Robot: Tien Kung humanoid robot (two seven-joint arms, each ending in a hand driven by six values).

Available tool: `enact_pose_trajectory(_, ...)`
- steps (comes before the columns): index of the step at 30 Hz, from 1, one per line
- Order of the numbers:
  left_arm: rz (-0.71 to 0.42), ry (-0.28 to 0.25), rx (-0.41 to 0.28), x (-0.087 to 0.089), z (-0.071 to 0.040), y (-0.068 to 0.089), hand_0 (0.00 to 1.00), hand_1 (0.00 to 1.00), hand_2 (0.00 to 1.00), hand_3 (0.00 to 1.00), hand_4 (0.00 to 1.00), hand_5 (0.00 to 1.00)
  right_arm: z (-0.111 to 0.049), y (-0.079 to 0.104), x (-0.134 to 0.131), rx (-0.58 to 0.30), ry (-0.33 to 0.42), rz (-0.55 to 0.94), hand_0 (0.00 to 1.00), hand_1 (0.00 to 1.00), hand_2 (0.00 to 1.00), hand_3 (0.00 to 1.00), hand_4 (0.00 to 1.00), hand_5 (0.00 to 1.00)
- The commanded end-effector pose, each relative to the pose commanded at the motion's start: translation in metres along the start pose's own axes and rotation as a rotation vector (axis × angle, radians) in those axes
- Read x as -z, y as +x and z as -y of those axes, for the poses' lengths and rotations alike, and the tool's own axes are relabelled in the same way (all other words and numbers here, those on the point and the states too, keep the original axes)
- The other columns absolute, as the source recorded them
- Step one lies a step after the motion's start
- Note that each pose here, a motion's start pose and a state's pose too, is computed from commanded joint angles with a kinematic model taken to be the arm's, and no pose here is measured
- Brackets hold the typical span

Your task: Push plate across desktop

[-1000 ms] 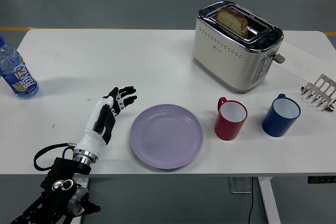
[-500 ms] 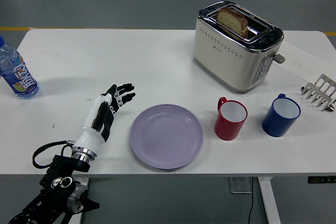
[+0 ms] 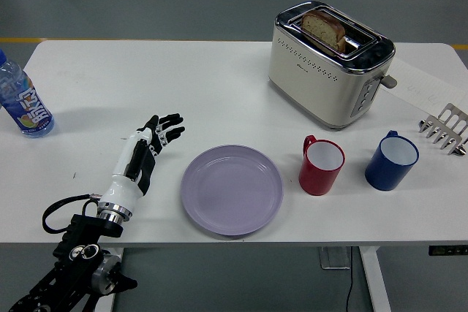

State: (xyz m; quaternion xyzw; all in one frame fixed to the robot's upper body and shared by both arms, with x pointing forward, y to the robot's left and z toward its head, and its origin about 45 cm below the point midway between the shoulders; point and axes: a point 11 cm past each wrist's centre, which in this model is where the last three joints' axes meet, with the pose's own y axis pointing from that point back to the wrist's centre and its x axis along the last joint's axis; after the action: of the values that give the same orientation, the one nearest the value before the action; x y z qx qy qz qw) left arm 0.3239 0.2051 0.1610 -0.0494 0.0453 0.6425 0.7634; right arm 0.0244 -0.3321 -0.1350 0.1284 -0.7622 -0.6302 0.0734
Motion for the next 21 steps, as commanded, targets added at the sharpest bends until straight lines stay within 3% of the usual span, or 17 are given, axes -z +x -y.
enact_pose_trajectory(21, -0.005, -0.005, -0.01, -0.0012, 0.0, 0.0025, 0.792, 0.747, 0.769, 0.697, 0.534, 0.998, 0.0002, -0.0007, 0.0071, -0.028, 0.027, -0.05, 0.59, 0.526, 0.674, 0.707, 0.482, 0.682)
